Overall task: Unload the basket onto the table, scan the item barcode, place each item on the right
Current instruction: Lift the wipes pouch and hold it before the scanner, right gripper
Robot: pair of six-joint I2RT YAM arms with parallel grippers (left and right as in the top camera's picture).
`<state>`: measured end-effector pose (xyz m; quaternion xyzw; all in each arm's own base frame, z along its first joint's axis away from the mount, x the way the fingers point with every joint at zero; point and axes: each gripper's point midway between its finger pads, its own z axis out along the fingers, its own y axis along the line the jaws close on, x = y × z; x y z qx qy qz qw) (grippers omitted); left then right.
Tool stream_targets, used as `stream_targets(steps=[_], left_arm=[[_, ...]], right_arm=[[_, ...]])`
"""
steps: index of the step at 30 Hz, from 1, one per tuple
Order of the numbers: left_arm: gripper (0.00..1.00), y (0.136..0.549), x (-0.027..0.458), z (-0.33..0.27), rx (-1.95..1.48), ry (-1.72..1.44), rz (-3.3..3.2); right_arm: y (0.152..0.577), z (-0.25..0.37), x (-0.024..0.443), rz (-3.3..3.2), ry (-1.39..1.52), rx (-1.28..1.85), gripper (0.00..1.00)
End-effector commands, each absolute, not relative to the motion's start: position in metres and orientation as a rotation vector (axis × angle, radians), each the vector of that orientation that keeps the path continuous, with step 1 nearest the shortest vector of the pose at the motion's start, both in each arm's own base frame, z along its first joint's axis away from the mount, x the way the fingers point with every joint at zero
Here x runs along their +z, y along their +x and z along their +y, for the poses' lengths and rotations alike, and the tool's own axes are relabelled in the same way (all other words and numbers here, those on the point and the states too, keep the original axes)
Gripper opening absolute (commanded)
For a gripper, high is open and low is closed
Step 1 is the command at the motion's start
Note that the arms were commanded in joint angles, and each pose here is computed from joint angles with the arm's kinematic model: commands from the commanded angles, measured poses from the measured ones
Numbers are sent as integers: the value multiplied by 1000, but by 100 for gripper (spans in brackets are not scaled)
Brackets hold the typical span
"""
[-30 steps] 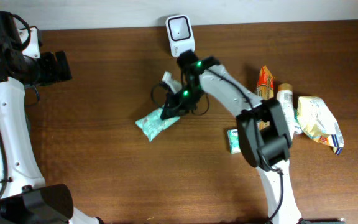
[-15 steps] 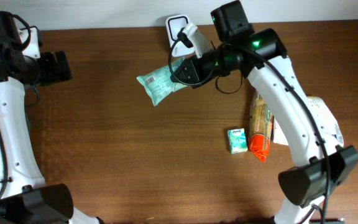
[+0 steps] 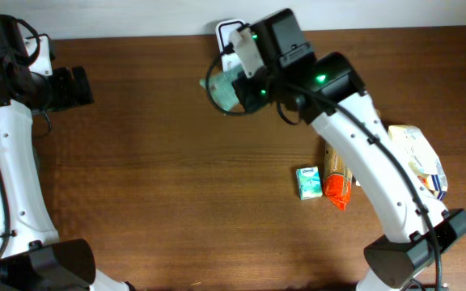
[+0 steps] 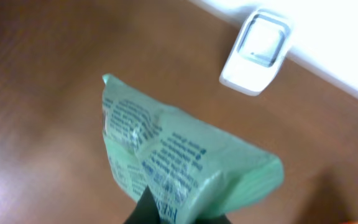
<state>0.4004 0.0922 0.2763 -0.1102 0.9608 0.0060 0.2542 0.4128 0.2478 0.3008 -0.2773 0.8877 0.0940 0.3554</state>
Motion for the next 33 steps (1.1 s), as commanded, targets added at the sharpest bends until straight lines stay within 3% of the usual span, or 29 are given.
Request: stream_targets(steps=[1,8,13,20,33], left_arm=[[99,399,279,94,21,-293,2603],[99,399,279,94,21,-293,2603],[99,399,279,94,21,-293,2603],[99,399,279,94,21,-293,2603],[99,399,279,94,21,-293,2603]], right_arm=[[456,235,312,2169,-664,11,4],[586,240,298,1753,-781,-440,4],[644,236,281,1525,-760,-600,4],[670,214,200,1618,-808,-646,4],[669,214,193,1636,-826,-646,4]])
